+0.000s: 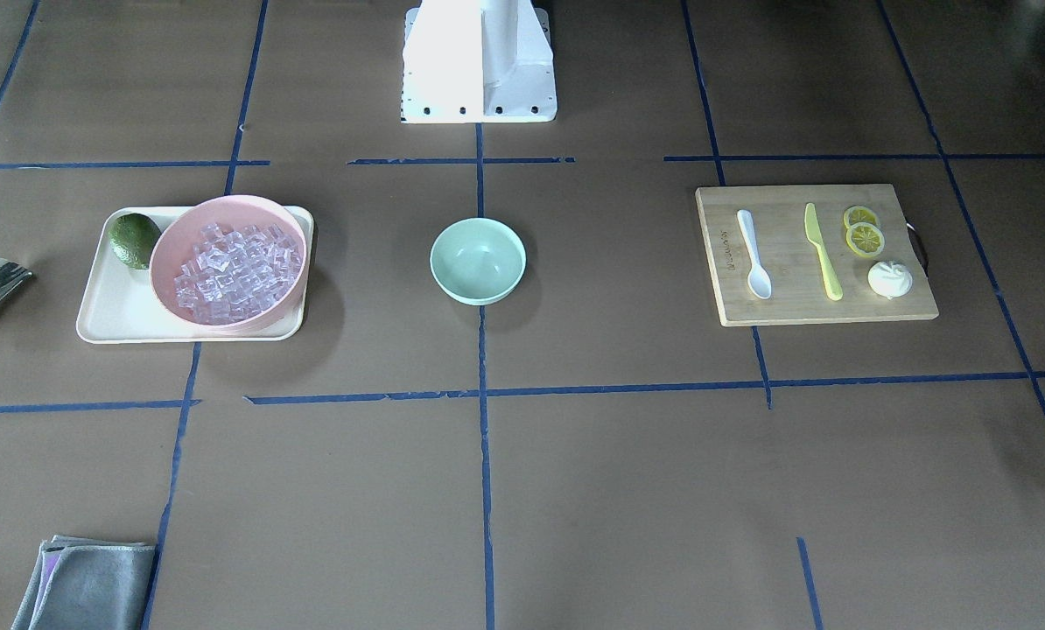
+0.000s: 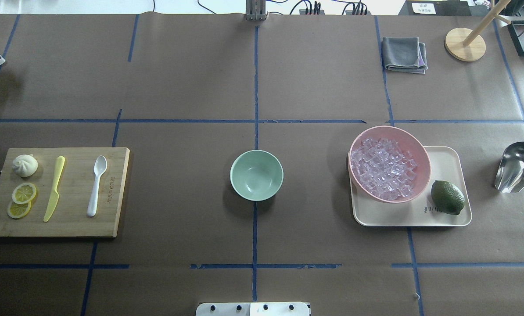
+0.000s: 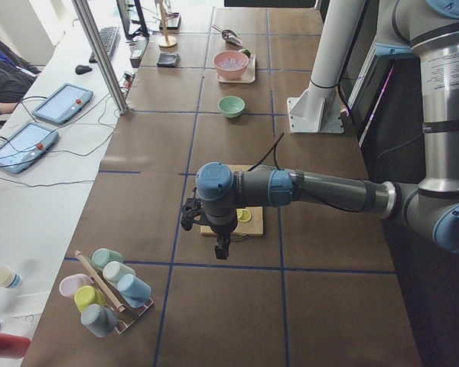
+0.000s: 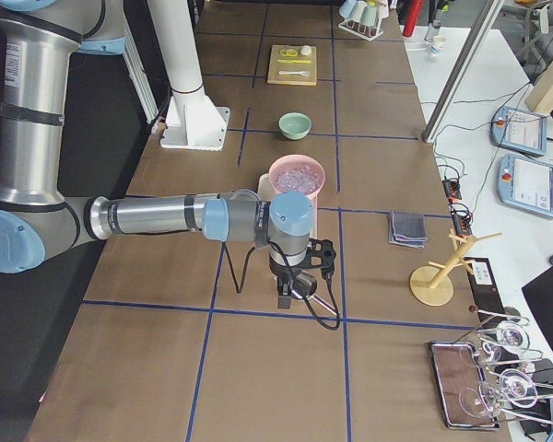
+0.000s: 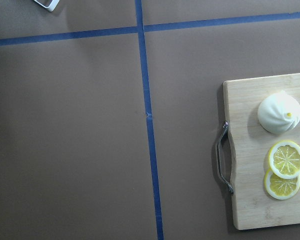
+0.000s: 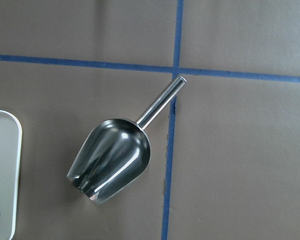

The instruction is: Put spoon and ice into bowl

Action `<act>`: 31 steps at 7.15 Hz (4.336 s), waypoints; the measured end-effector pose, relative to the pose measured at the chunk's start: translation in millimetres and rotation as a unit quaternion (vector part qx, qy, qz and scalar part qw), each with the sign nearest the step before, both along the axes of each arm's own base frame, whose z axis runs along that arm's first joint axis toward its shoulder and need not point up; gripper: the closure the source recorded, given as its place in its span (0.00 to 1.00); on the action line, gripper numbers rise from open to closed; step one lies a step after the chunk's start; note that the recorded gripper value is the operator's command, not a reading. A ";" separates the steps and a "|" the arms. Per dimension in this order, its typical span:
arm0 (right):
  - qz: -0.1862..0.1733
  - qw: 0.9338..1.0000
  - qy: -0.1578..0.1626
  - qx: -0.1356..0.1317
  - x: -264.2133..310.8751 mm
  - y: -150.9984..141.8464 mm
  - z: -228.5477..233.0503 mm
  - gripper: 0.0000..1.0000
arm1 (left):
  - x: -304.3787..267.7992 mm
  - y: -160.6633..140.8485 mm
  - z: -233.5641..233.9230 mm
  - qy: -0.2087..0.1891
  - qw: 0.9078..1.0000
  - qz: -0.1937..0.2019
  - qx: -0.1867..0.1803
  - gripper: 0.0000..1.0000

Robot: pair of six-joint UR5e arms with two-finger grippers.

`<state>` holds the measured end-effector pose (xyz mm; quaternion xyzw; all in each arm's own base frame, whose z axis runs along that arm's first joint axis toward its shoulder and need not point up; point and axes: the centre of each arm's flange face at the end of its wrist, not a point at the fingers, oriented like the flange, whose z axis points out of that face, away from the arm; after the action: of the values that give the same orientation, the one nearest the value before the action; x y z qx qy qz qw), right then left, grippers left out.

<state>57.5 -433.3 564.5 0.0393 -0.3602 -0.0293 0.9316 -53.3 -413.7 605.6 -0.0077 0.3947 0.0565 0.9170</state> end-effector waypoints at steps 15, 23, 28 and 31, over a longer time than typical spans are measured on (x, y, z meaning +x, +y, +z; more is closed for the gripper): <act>-0.022 0.996 -0.028 0.082 -127.8 -10.9 -84.7 0.00 | 140.3 -73.3 -118.8 0.038 0.999 -0.015 0.023 0.00; -0.022 0.996 -0.024 0.081 -122.9 -11.4 -76.8 0.00 | 390.3 23.7 -140.9 0.013 0.996 -0.087 0.004 0.00; -0.021 0.996 -0.023 0.080 -122.8 -11.4 -76.3 0.00 | 420.1 26.5 -136.6 0.006 0.998 -0.069 0.007 0.70; -0.021 0.996 -0.024 0.080 -122.8 -11.2 -77.3 0.00 | 417.5 27.2 -134.0 0.004 0.998 -0.069 0.006 1.00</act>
<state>-65.4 -444.5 487.2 0.1071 -0.3799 -0.0765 0.9156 364.2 -386.5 471.6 0.0252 0.3972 -0.0051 0.9174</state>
